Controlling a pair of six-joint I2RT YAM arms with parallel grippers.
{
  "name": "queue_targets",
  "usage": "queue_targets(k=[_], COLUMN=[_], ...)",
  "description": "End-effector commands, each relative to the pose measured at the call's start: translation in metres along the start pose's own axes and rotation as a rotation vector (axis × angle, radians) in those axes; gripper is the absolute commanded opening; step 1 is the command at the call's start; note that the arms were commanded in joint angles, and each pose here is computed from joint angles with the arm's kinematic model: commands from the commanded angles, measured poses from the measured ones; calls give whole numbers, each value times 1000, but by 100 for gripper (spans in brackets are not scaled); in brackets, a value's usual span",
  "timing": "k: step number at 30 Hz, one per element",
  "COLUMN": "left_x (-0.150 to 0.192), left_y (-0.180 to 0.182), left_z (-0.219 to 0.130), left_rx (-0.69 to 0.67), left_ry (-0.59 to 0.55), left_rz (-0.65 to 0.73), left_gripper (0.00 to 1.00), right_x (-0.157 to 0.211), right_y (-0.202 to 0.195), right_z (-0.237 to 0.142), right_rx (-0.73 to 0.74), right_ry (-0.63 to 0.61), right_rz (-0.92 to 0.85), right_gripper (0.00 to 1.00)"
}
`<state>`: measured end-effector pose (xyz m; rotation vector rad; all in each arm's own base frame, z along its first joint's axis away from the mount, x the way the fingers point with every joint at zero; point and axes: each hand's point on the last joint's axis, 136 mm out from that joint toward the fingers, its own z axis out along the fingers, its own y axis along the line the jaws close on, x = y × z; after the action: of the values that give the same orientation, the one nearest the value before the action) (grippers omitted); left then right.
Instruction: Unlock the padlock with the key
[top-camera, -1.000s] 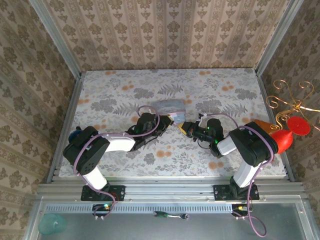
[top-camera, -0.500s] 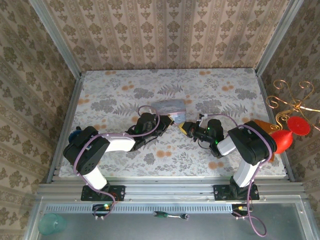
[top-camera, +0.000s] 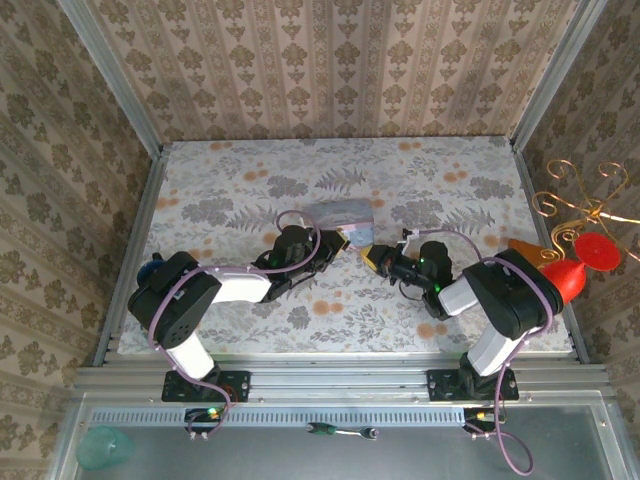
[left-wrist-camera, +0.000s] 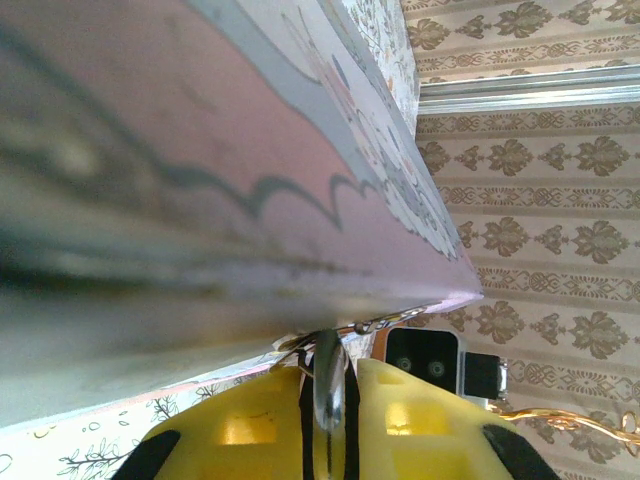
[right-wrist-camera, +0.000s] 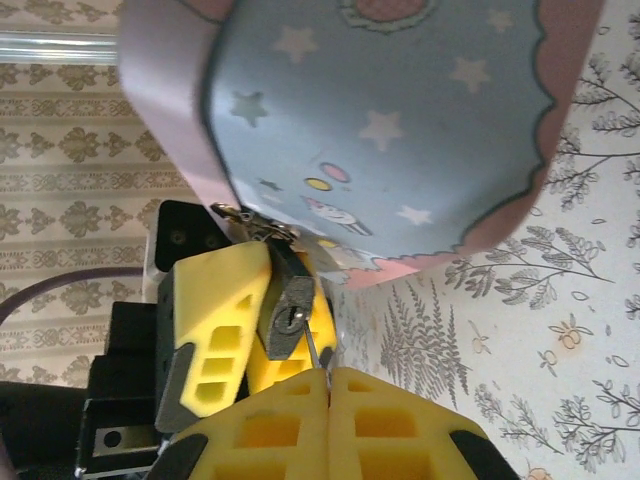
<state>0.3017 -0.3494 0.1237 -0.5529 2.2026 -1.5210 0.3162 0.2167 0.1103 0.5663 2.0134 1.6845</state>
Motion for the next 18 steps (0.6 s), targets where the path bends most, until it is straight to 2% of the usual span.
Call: queue_targets(k=[1,18], left_x=[1,3], left_y=[-30,-32], left_z=[3,4], left_rx=[97,109], left_ry=[15,29], left_rz=[14,15], left_gripper=[0,0], right_x=[-2,-5], right_y=[9,12], right_z=[-5,1], right_rx=[-29,-38], right_ry=[-14,-6], right_rz=[-44,-35], right_gripper=[0,0])
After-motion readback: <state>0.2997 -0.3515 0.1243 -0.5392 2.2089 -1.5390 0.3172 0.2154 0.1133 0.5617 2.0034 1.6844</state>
